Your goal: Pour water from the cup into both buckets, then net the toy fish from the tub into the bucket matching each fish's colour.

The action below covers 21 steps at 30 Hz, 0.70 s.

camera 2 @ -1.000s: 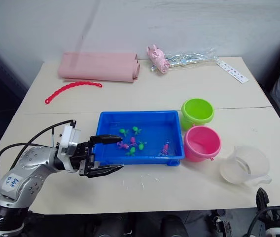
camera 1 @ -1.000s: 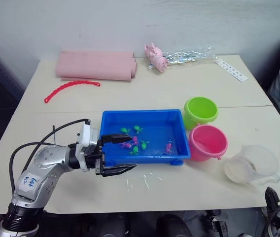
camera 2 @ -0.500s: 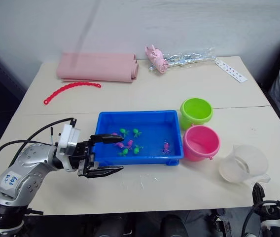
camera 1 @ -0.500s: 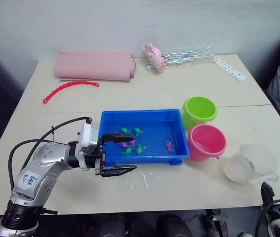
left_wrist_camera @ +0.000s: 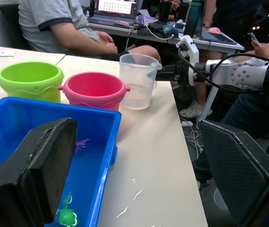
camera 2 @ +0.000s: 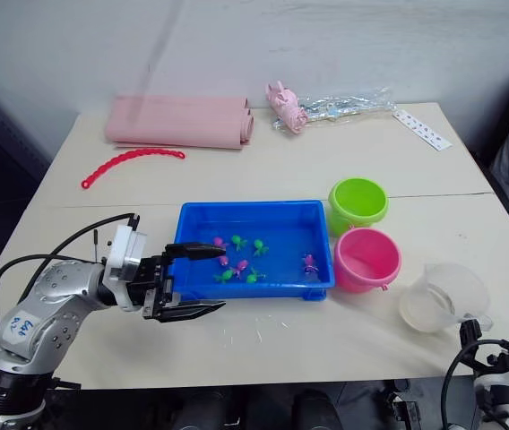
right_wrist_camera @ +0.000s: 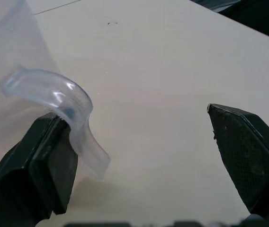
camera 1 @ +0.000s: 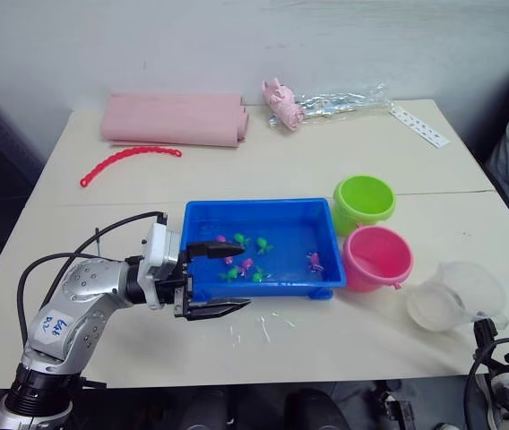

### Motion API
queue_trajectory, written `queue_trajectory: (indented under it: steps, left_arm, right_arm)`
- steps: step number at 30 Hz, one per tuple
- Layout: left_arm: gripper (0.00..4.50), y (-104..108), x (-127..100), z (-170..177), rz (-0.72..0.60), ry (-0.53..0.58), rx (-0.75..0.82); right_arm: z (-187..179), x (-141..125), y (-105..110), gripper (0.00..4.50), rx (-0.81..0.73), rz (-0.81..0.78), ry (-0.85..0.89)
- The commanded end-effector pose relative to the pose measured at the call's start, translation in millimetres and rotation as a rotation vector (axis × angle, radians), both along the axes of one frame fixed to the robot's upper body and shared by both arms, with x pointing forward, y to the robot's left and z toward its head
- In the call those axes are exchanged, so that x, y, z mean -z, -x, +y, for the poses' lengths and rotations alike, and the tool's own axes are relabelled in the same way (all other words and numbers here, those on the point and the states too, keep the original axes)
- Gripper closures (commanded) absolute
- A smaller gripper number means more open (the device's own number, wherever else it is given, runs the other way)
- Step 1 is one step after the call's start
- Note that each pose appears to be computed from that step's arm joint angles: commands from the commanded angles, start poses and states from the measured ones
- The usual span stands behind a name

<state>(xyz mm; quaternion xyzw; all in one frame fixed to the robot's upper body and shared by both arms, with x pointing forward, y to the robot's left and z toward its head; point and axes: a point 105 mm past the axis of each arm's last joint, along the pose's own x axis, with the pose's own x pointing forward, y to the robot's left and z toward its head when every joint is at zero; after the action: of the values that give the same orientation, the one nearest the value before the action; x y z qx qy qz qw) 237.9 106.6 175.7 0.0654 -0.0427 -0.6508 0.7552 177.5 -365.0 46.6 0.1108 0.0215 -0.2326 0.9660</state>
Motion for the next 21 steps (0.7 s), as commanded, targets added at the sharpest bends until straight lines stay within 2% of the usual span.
queue_trajectory:
  steps: [1,7,10,17,21]
  left_arm:
    - [0.07,0,-7,1,-0.045,0.003,-0.007]
    - [0.07,-1,-7,1,-0.051,-0.001,-0.01]
    - [0.0,-3,-8,3,-0.059,-0.007,-0.018]
    - [0.0,-5,-7,4,-0.065,-0.007,-0.023]
    - [0.0,-4,-4,4,-0.065,-0.003,-0.024]
  right_arm:
    - [-9,-10,1,0.0,0.051,-0.025,-0.009]
    - [-7,-16,-6,0.0,0.057,-0.051,-0.008]
    - [0,-19,-9,0.83,0.038,-0.069,-0.001]
    - [4,-23,-8,4.36,0.033,-0.078,0.014]
    - [3,-27,-5,4.44,0.034,-0.075,0.038]
